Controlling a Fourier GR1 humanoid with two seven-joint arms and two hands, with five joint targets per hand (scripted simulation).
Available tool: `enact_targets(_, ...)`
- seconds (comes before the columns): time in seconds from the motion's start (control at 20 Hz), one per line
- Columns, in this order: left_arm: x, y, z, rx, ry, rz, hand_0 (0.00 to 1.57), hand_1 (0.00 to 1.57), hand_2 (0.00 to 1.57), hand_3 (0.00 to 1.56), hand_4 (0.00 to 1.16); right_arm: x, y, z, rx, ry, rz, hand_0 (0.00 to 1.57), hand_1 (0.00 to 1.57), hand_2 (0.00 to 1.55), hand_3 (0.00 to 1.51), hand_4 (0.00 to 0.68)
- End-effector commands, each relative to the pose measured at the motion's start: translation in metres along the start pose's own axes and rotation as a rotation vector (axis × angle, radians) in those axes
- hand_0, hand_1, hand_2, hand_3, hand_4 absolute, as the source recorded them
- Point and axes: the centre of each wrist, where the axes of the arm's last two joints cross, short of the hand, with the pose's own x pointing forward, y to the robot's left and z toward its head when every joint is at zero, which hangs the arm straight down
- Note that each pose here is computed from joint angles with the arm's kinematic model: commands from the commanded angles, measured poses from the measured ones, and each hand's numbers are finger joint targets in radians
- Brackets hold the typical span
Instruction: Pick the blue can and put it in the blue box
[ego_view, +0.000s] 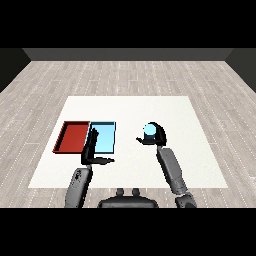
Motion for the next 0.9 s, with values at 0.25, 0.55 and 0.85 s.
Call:
enact_targets(0.25, 0.008, -0.011, -0.0188, -0.032, 0.010, 0.053, 0.00, 0.00, 0.00, 0.00, 0.00, 0.008, 0.022, 0.020, 0.041, -0.037, -0.006, 1.44, 1.44, 1.46, 1.35, 0.562)
enact_targets(0.55, 0.000, -0.044, -0.0229, -0.071, 0.046, 0.110, 0.00, 0.00, 0.00, 0.00, 0.00, 0.026, 0.021, -0.002, 0.036, -0.056, -0.013, 1.47, 1.47, 1.47, 1.38, 0.560)
enact_targets(0.85, 0.010, -0.064, -0.0451, -0.100, 0.028, 0.129, 0.00, 0.00, 0.00, 0.00, 0.00, 0.032, 0.030, 0.005, 0.077, -0.068, 0.001, 1.43, 1.43, 1.47, 1.39, 0.568)
